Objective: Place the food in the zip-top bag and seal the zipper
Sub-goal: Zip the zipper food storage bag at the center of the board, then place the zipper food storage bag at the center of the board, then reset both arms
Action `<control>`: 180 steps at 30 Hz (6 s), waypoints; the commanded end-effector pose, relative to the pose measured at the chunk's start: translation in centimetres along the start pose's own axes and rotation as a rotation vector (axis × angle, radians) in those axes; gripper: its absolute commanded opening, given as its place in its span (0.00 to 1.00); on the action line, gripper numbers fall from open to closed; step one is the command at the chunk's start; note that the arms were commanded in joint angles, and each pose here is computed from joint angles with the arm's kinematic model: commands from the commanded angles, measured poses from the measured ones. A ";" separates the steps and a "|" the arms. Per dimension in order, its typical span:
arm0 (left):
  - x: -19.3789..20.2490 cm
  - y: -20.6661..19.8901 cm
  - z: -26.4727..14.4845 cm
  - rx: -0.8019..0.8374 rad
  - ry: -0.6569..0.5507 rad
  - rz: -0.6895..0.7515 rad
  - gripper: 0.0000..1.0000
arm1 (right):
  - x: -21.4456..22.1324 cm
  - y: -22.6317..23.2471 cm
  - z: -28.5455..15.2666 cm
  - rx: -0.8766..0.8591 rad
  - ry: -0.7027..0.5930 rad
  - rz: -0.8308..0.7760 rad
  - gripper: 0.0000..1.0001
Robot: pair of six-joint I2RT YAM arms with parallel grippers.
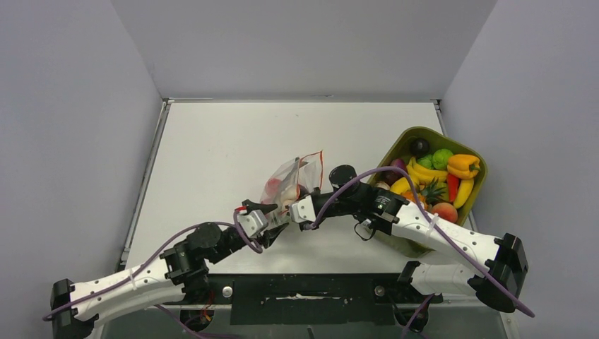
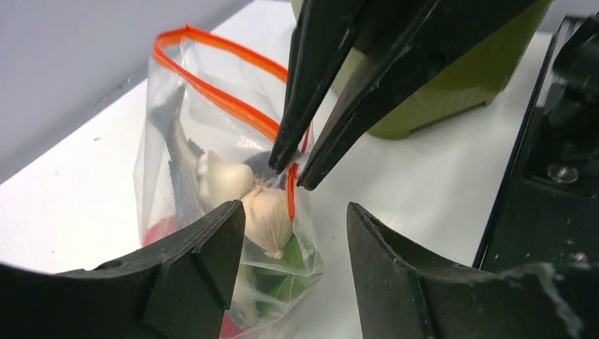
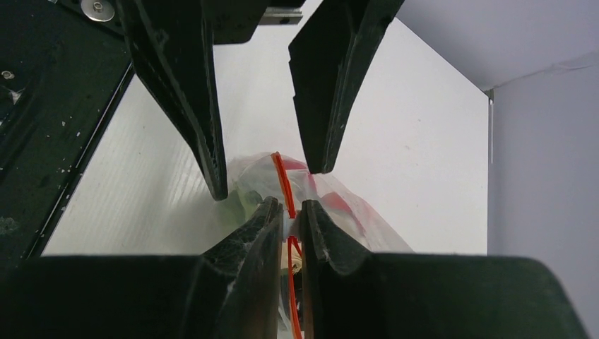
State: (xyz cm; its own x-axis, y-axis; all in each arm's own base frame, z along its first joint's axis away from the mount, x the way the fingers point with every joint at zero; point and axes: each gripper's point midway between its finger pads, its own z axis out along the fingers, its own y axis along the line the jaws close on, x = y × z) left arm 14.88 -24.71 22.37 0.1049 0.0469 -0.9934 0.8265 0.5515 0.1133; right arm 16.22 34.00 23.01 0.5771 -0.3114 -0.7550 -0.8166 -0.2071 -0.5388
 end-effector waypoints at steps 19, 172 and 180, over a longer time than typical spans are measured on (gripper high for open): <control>-4.4 0.6 -0.4 -0.005 -0.115 0.032 0.00 | -0.4 -1.4 -1.5 0.045 -0.008 -0.045 0.00; -7.6 9.1 -6.4 -0.493 -0.068 -0.229 0.74 | 13.5 -19.8 -22.0 1.111 0.037 0.877 0.98; -6.8 13.3 -7.0 -0.872 -0.100 -0.393 0.74 | 10.9 -14.3 -20.9 1.095 -0.062 1.052 0.98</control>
State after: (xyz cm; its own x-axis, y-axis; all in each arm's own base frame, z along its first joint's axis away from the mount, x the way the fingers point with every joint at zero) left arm 19.68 -14.36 28.63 -0.0452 -0.1360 -0.9897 0.3502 0.9257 -0.1432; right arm 35.74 13.77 30.01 -0.1838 0.0735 -0.9802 -0.4621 0.8737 0.1522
